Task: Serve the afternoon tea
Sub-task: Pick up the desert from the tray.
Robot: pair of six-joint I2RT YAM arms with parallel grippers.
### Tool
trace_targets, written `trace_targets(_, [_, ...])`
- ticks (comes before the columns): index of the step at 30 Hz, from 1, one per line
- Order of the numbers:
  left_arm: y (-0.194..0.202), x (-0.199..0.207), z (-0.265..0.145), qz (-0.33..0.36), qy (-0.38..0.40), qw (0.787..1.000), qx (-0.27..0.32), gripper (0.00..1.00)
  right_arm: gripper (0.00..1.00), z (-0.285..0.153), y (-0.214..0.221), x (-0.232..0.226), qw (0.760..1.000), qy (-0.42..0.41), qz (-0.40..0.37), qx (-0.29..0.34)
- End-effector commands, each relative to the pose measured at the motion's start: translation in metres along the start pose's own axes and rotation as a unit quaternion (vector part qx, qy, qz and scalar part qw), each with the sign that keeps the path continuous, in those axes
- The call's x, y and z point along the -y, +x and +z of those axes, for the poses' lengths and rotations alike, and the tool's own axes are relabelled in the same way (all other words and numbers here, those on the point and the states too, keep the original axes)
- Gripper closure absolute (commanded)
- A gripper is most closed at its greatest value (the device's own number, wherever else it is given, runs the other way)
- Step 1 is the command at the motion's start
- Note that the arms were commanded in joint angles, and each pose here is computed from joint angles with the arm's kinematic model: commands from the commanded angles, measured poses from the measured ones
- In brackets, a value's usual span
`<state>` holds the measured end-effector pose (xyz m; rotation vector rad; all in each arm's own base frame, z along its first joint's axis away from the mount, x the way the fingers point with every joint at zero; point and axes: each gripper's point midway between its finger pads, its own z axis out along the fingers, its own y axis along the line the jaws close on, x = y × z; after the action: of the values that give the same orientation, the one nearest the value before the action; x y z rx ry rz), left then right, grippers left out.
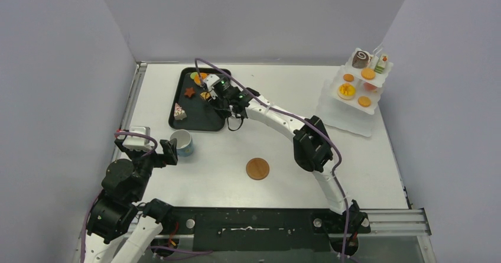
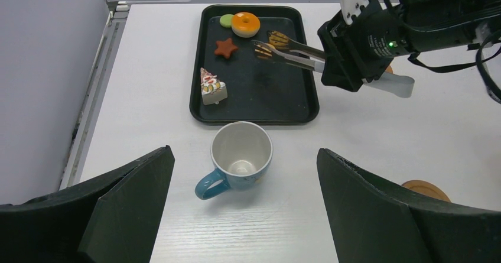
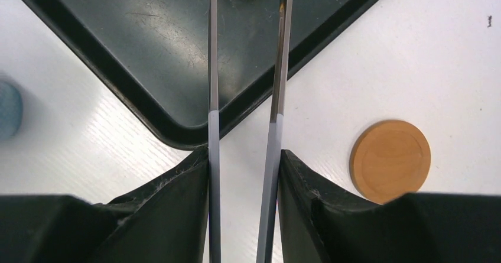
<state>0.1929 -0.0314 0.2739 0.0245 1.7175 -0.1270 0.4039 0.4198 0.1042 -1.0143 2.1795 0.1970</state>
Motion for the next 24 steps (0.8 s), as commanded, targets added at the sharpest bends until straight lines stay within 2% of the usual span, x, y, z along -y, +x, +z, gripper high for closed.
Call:
trace_targets(1, [-0.014, 0.002, 0.001, -0.004, 0.004, 1.000, 0.025, 0.10, 0.60, -0.059, -0.051, 0.016, 0.996, 0.025, 0.038, 0.077])
trace_targets(13, [-0.013, 0.004, 0.001, -0.005, 0.009, 1.000, 0.024, 0.10, 0.60, -0.116, -0.022, 0.056, 0.989, 0.085, 0.103, 0.065])
trace_targets(24, [-0.011, 0.006, 0.004, -0.003, 0.014, 1.000, 0.018, 0.10, 0.60, -0.167, 0.028, 0.115, 0.968, 0.164, 0.185, 0.041])
